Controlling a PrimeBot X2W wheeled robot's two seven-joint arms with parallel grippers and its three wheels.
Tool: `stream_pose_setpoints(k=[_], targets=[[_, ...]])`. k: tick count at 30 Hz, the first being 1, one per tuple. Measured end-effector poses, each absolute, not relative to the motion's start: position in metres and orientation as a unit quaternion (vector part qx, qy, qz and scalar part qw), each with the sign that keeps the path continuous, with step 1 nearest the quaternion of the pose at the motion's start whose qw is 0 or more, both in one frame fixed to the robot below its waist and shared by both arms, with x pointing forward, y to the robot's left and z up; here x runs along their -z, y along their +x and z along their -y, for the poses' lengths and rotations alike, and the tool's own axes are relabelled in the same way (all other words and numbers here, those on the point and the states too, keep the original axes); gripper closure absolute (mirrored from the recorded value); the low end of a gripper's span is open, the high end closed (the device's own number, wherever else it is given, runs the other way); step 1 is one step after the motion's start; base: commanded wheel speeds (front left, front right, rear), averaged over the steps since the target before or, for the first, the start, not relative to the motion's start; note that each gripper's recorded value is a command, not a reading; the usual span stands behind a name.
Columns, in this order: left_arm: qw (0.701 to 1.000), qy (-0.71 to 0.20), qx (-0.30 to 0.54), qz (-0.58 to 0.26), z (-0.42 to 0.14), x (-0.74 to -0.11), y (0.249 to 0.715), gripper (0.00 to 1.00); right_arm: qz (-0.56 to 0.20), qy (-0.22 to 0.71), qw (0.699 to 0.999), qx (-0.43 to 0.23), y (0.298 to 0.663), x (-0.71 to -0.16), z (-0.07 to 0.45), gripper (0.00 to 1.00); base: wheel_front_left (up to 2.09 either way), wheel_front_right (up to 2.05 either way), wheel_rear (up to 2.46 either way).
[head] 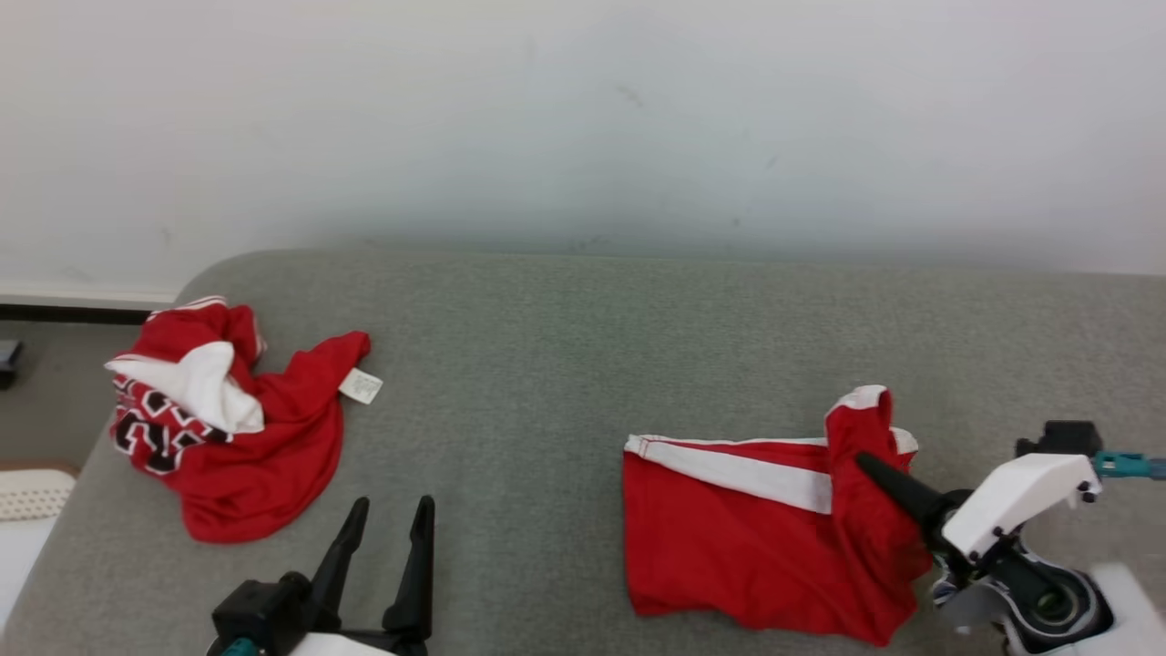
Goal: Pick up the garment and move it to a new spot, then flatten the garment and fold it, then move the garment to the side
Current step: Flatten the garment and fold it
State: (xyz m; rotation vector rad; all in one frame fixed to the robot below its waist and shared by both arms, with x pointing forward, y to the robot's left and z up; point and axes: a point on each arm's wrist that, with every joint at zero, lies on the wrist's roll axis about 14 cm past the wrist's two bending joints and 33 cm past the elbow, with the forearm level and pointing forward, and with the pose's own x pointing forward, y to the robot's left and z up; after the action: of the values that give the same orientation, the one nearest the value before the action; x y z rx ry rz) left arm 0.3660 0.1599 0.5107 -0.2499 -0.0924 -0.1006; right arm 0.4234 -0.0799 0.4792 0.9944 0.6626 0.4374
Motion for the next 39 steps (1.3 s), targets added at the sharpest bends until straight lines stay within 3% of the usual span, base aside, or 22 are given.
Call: stream_pose_setpoints(k=[12,20,22,24,31,39], targets=[[0.989,-0.137,0.003,0.046,-0.189,-0.507,0.350,0.00,-0.355,0.472,0.759,-0.274,0.420,-0.478,-0.008,1.00,0.00,0.00,0.00],[0.989,-0.140,-0.020,0.045,-0.202,-0.505,0.344,0.00,-0.396,0.439,0.752,-0.292,0.412,-0.461,-0.038,1.00,0.00,0.00,0.00],[0.989,-0.140,-0.021,0.045,-0.202,-0.505,0.344,0.00,-0.403,0.435,0.750,-0.294,0.408,-0.457,-0.043,0.68,0.00,0.00,0.00],[0.989,-0.142,-0.021,0.044,-0.202,-0.505,0.344,0.00,-0.409,0.436,0.743,-0.300,0.403,-0.456,-0.048,0.01,0.00,0.00,0.00],[0.988,-0.144,-0.006,0.046,-0.192,-0.507,0.352,0.00,-0.406,0.435,0.735,-0.325,0.389,-0.465,-0.062,0.00,0.00,0.00,0.00],[0.988,-0.144,0.016,0.059,-0.180,-0.517,0.362,0.00,-0.303,0.464,0.751,-0.358,0.398,-0.525,-0.055,0.00,0.00,0.00,0.00]])
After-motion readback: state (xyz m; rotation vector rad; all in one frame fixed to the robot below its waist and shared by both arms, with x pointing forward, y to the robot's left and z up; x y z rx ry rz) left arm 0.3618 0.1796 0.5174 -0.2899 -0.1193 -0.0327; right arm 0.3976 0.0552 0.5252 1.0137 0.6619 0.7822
